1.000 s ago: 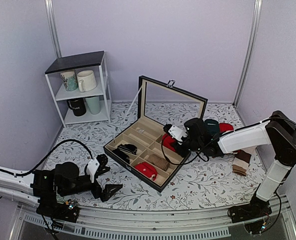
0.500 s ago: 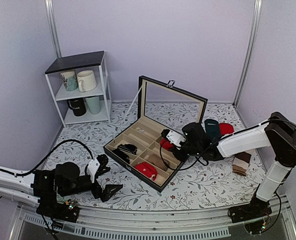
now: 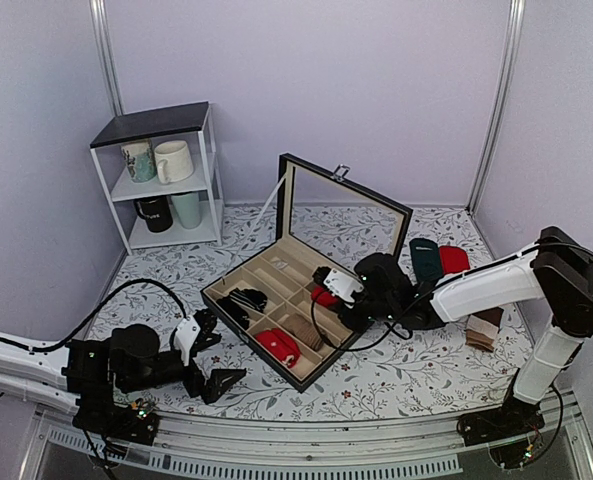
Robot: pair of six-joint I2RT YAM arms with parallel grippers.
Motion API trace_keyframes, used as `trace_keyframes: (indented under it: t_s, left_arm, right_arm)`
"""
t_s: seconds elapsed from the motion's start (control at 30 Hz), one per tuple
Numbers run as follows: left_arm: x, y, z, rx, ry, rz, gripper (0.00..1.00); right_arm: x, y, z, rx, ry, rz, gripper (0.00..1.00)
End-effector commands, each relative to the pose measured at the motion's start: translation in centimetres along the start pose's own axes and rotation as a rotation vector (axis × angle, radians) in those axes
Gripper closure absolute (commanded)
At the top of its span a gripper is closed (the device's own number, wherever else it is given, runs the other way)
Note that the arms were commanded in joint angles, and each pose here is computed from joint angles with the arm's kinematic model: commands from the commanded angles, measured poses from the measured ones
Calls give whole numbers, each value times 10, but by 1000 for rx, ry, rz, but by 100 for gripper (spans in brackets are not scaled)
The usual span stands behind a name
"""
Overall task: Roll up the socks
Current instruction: Move the storage box to the center of the board.
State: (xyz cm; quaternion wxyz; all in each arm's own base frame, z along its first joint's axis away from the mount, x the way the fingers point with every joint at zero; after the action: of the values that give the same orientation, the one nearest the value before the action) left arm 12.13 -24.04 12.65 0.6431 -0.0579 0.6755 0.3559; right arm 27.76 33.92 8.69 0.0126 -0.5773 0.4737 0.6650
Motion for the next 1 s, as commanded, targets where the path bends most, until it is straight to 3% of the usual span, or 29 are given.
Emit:
trace_keyframes:
  t_s: [0.0,0.67,0.97]
  left_arm:
    - [5,-1,3,-5,-4,2,1]
    - [5,-2,1,2,-7,3,0]
    - [5,-2,1,4,-5,3,0]
  right_arm:
    - [-7,11,4,5,-21,34,99]
    - [-54,32,5,5,-51,-79,99]
    - [-14,7,17,-34,-66,42,99]
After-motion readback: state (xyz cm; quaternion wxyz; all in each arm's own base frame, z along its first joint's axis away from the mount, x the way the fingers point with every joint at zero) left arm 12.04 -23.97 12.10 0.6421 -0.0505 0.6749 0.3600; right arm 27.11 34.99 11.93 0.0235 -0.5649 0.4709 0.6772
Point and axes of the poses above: each gripper's point midway between its finger pads, its own y axis back along the fingers, its own z axis along the line the jaws close on, x = y × z, the point moved 2 cm from there along y, back along the fingers, and after that the axes turned 12 degrees about -y, right-handed, at the moved point
